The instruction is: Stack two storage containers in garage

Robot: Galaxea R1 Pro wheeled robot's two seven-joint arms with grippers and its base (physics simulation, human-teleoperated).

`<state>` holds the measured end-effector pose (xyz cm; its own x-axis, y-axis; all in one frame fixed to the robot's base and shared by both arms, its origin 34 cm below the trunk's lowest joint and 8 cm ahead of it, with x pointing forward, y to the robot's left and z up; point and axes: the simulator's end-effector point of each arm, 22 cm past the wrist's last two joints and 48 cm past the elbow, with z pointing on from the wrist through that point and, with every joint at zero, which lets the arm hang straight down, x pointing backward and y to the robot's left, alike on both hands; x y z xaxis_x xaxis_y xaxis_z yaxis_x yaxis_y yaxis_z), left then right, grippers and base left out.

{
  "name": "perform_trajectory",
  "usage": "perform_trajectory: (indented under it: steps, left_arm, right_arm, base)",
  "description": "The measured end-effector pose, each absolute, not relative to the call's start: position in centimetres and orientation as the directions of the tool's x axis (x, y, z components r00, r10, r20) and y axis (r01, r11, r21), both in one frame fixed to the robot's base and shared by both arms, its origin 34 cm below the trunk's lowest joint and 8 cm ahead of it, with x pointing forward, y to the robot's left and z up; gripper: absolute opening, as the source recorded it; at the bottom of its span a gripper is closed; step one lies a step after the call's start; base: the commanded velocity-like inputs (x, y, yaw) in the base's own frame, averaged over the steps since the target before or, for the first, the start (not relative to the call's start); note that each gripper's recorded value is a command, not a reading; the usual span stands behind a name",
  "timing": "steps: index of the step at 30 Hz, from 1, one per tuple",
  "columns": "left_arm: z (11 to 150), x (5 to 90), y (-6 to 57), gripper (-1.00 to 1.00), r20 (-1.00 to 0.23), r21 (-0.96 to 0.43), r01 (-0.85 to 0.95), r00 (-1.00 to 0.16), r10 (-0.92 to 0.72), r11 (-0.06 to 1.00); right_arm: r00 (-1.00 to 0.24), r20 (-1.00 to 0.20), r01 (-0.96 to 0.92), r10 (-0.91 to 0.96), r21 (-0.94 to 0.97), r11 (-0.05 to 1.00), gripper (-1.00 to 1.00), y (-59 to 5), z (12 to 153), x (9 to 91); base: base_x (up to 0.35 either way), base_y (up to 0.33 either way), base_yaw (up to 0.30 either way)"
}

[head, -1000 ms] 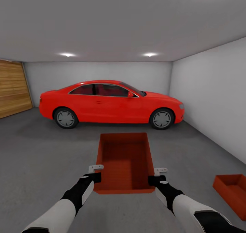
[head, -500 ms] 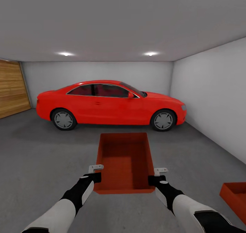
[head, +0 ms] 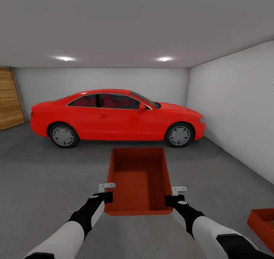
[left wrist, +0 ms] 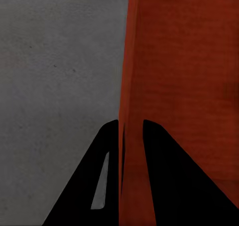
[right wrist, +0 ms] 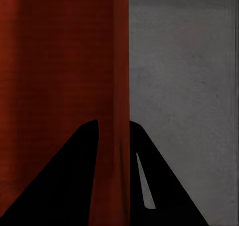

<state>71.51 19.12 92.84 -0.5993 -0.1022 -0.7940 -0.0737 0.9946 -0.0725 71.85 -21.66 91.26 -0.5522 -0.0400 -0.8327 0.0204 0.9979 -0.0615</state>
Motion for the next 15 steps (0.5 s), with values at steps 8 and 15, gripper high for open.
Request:
perform_trajectory:
  steps: [8,15]
  left_arm:
    - [92.83,71.5,19.12,-1.0,-0.794,-0.073,-0.074,-0.599,-0.103,0.995]
    - [92.82,71.5,19.11,-1.0,-0.794,-0.073,-0.074,-0.6,-0.103,0.995]
  right_arm:
    - [-0.551,-0.833,0.021,-0.039,-0.061,0.998,-1.0,-21.66,91.27,71.86]
    - [-0.552,-0.833,0.021,-0.039,-0.061,0.998,-1.0,-21.67,91.27,71.85]
  base:
    - [0.323,0.0,-0.282]
    - [0.323,0.0,-0.286]
